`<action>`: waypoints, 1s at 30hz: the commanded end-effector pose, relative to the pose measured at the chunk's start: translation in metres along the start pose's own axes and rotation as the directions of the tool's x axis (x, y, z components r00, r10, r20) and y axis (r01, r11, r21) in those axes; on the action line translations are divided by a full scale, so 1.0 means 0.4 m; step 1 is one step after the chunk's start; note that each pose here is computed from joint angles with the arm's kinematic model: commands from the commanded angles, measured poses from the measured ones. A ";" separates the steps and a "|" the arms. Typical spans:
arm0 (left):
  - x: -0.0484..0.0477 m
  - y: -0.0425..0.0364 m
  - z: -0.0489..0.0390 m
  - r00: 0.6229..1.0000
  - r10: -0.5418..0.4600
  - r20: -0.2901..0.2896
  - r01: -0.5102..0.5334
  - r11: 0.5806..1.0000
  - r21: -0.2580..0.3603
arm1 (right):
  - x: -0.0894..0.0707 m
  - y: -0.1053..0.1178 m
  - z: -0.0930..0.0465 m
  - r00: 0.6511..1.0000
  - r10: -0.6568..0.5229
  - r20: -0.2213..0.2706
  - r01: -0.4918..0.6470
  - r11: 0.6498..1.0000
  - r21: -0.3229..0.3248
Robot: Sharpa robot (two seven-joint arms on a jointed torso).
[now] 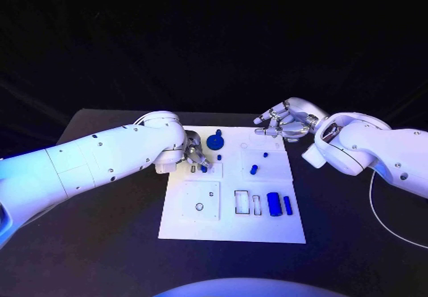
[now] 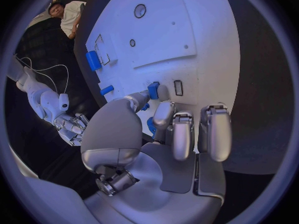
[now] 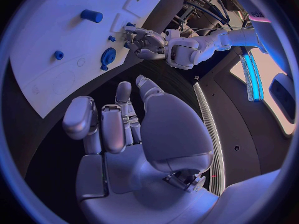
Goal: Assemble the parts on the task board
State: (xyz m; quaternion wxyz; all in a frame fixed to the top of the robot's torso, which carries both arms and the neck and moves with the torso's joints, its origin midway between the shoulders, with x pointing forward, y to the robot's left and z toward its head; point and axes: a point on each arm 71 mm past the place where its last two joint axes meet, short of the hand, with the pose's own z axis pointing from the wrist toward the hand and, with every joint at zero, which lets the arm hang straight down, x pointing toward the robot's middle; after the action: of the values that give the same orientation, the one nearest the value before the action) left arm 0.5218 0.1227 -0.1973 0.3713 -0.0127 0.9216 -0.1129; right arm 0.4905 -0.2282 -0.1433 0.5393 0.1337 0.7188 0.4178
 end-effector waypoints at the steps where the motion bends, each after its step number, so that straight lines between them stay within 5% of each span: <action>1: 0.029 -0.006 0.009 0.999 0.015 -0.053 -0.015 1.000 0.005 | 0.004 0.003 0.000 1.000 0.000 -0.013 0.000 1.000 -0.011; 20: 0.015 0.013 0.002 1.000 -0.020 -0.013 0.020 1.000 0.001 | -0.001 0.000 0.001 1.000 0.003 0.008 -0.003 1.000 -0.010; 30: -0.051 0.030 -0.050 0.998 -0.050 0.047 0.049 0.999 0.020 | -0.003 -0.003 0.001 1.000 0.004 0.013 -0.004 1.000 -0.006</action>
State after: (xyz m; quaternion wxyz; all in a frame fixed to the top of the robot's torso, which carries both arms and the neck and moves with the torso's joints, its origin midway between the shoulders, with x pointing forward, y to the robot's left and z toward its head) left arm 0.5238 0.1408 -0.1760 0.3904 -0.0336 0.9114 -0.1258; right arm 0.4916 -0.2299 -0.1436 0.5419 0.1370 0.7167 0.4171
